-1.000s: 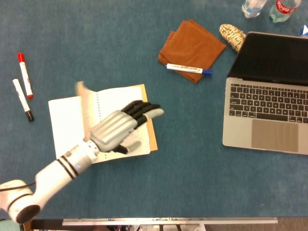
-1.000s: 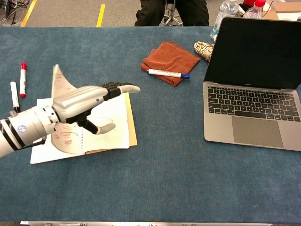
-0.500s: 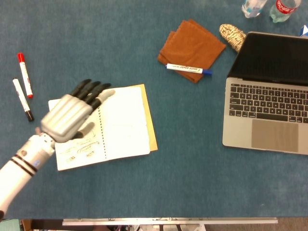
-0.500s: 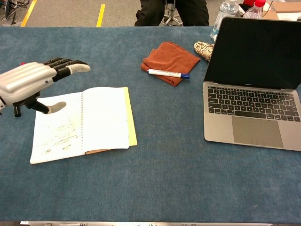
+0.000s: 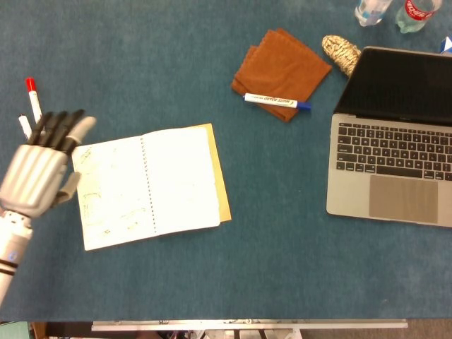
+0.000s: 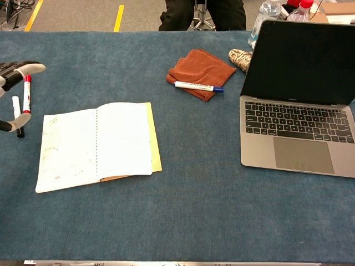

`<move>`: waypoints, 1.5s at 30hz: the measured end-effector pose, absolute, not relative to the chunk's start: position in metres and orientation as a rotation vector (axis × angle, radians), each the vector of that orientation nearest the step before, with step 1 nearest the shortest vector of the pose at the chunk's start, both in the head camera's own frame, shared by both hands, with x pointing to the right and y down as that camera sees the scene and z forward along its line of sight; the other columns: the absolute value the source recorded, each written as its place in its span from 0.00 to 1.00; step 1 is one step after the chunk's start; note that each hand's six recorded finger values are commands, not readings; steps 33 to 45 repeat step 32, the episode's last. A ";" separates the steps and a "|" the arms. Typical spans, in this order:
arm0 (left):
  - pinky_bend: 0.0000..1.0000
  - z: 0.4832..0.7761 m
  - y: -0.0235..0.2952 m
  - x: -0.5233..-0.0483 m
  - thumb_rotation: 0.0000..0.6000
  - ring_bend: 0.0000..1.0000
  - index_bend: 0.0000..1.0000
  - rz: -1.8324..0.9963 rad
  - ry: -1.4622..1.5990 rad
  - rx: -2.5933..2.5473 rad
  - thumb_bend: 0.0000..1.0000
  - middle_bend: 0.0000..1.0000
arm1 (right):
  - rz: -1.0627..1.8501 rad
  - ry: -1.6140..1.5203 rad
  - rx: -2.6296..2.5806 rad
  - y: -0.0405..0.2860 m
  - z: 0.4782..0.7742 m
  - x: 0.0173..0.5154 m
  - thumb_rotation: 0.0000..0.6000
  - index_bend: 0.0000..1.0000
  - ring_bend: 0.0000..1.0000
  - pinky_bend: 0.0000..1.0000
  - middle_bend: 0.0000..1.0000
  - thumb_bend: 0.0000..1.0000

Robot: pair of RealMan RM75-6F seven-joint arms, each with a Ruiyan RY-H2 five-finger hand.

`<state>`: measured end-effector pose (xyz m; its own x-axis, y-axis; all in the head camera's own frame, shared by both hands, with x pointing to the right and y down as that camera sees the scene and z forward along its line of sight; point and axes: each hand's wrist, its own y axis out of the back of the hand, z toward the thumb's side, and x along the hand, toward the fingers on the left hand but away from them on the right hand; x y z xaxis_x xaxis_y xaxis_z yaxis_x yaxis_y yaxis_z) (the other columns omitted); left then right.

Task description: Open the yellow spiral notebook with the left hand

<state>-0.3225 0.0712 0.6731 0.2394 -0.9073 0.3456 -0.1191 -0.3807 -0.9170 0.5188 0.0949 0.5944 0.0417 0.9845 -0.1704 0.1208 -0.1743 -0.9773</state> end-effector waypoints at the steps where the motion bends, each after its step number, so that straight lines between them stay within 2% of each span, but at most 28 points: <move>1: 0.00 0.673 0.073 -0.328 1.00 0.00 0.03 -1.238 0.988 -1.689 0.36 0.04 | 1.251 -1.185 -1.448 0.094 0.595 0.517 1.00 0.14 0.10 0.18 0.18 0.19; 8: 0.00 0.670 0.089 -0.373 1.00 0.00 0.03 -1.330 1.194 -1.555 0.36 0.04 | 1.245 -1.156 -1.467 0.090 0.597 0.509 1.00 0.14 0.10 0.18 0.18 0.19; 15: 0.00 0.661 0.107 -0.398 1.00 0.00 0.03 -1.370 1.293 -1.478 0.36 0.05 | 1.246 -1.147 -1.469 0.087 0.598 0.505 1.00 0.14 0.10 0.18 0.18 0.19; 45: 0.00 0.660 0.111 -0.400 1.00 0.00 0.04 -1.359 1.296 -1.473 0.36 0.05 | 1.309 -1.121 -1.499 0.087 0.607 0.505 1.00 0.14 0.10 0.18 0.18 0.19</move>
